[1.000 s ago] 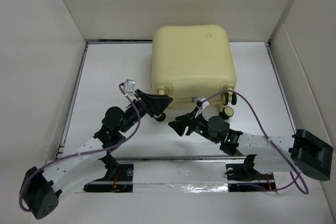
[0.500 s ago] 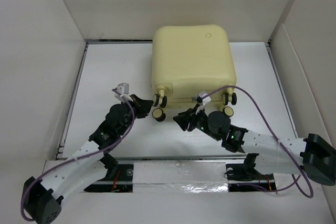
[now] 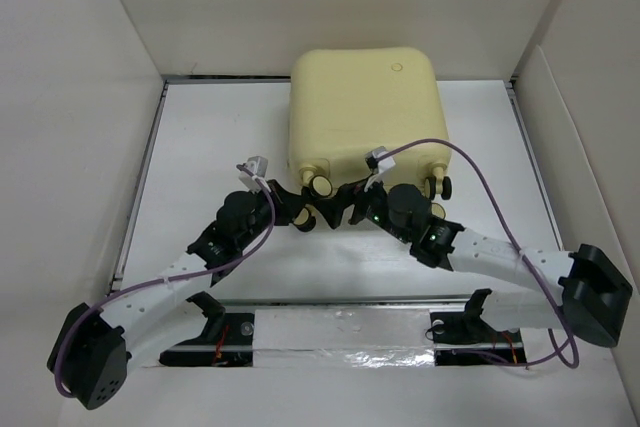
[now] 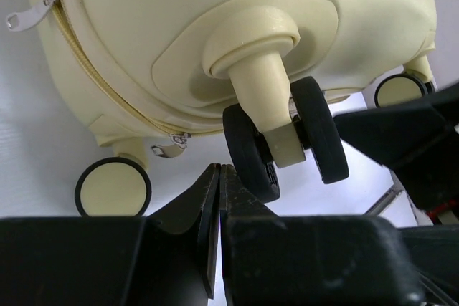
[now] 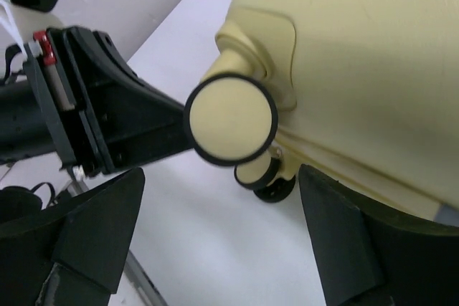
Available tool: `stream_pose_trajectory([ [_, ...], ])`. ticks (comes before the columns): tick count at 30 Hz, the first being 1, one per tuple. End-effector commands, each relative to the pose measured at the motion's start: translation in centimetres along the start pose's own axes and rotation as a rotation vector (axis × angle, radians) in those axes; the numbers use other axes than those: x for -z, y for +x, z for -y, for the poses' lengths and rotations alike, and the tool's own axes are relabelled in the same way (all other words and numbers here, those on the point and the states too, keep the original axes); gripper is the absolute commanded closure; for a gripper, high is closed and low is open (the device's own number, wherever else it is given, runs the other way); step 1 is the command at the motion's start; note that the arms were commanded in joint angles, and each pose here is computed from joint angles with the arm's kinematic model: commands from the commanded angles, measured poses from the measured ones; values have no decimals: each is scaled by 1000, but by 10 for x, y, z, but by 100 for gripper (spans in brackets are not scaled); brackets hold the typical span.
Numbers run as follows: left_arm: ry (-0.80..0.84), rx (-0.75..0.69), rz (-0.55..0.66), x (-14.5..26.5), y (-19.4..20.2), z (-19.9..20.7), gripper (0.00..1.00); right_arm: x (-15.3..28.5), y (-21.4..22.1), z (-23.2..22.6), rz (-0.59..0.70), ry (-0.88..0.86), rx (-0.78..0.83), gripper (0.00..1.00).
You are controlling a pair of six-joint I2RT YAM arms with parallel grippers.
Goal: Pack the luggage
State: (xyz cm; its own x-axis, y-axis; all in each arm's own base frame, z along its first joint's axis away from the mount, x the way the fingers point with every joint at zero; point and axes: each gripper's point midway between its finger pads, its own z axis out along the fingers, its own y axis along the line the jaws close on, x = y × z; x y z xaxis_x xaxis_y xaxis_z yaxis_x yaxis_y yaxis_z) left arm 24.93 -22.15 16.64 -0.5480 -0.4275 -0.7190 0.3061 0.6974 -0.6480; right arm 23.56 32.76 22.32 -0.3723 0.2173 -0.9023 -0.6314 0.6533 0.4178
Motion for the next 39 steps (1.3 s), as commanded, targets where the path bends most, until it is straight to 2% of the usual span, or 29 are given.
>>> stream_pose_trajectory([
  [1,199,2,71,3,-20,42,100,-17,-17,-11,14,-42,8,3],
  [5,230,2,66,3,-18,47,100,-31,-19,-21,11,-93,-9,0],
  [11,257,4,49,3,-11,48,100,-49,-11,-18,-10,-70,-30,0],
  [26,260,-11,48,6,-9,47,100,-78,-37,-6,114,30,-150,3],
  [29,256,-12,48,7,-8,45,100,-78,-40,0,132,64,-169,17],
  [30,249,-11,54,8,-9,44,100,-77,-42,0,144,66,-174,37],
  [31,243,-15,57,8,-9,42,100,-76,-42,1,146,67,-174,49],
  [33,218,-18,65,11,-10,37,100,-75,-41,2,147,71,-172,68],
  [36,142,-19,74,13,-9,21,100,-75,-41,0,137,60,-161,84],
  [38,86,-26,75,15,-3,6,98,-74,-44,-3,136,52,-149,87],
  [39,67,-34,81,17,-2,0,94,-73,-44,-3,127,53,-129,90],
])
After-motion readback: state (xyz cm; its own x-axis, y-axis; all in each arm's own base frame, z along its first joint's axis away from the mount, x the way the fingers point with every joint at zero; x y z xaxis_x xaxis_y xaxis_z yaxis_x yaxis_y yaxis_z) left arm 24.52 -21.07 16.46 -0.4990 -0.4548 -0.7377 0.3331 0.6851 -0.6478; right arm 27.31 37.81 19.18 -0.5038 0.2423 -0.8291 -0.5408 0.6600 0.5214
